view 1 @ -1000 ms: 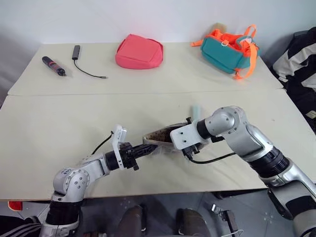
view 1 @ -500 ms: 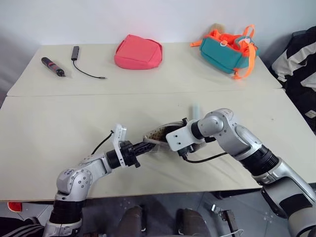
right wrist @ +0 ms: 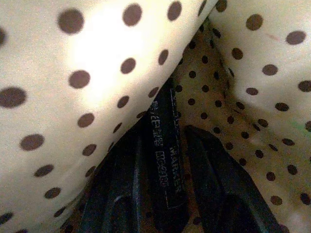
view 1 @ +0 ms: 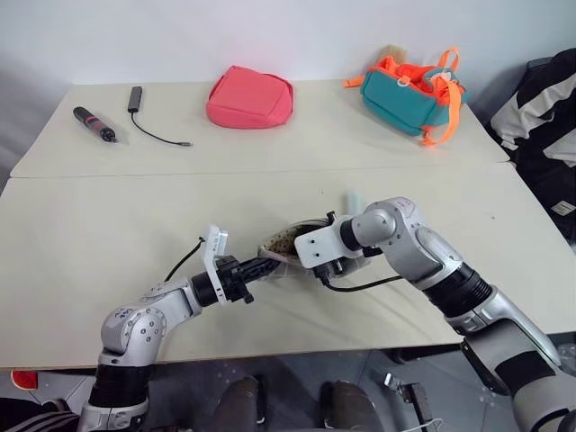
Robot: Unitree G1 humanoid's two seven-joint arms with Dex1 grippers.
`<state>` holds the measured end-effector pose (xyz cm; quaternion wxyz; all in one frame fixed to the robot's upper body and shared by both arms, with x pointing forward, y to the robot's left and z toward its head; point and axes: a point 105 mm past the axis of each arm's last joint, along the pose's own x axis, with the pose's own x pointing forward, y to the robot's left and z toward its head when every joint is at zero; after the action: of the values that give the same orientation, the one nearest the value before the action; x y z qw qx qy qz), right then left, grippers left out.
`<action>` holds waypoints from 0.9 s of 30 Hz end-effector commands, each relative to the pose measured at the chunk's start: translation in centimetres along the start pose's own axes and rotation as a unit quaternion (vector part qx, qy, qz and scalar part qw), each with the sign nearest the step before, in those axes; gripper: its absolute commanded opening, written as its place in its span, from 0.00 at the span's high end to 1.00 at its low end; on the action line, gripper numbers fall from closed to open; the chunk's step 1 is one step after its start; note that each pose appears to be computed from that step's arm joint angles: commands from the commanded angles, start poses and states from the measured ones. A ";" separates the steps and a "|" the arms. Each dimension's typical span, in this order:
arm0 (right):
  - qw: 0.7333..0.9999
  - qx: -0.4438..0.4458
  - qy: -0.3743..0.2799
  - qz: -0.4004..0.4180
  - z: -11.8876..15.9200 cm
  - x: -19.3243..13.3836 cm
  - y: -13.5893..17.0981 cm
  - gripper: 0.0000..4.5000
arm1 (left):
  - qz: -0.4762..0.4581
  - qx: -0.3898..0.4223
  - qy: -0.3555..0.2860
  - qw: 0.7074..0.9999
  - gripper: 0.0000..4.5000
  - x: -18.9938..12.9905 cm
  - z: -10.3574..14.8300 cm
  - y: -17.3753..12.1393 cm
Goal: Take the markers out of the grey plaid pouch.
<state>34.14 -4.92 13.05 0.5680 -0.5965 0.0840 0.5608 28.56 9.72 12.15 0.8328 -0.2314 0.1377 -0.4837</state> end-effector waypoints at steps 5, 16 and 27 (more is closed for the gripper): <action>0.998 0.037 -0.045 -0.019 0.8 -1.6 -0.7 0.88 | 0.024 0.021 -0.011 0.999 1.00 -0.6 0.8 0.5; 0.965 0.114 -0.218 -0.093 4.3 -6.9 -3.2 0.88 | 0.034 0.041 -0.025 0.998 1.00 -0.6 1.8 1.2; 0.967 0.119 -0.185 -0.126 2.6 -7.9 -3.9 0.88 | 0.016 0.054 -0.002 0.998 1.00 -1.1 1.7 0.3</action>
<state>32.64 -5.97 17.99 0.6975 -0.3978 0.0436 0.5945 29.54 11.12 14.55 0.8523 -0.1892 0.0825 -0.4805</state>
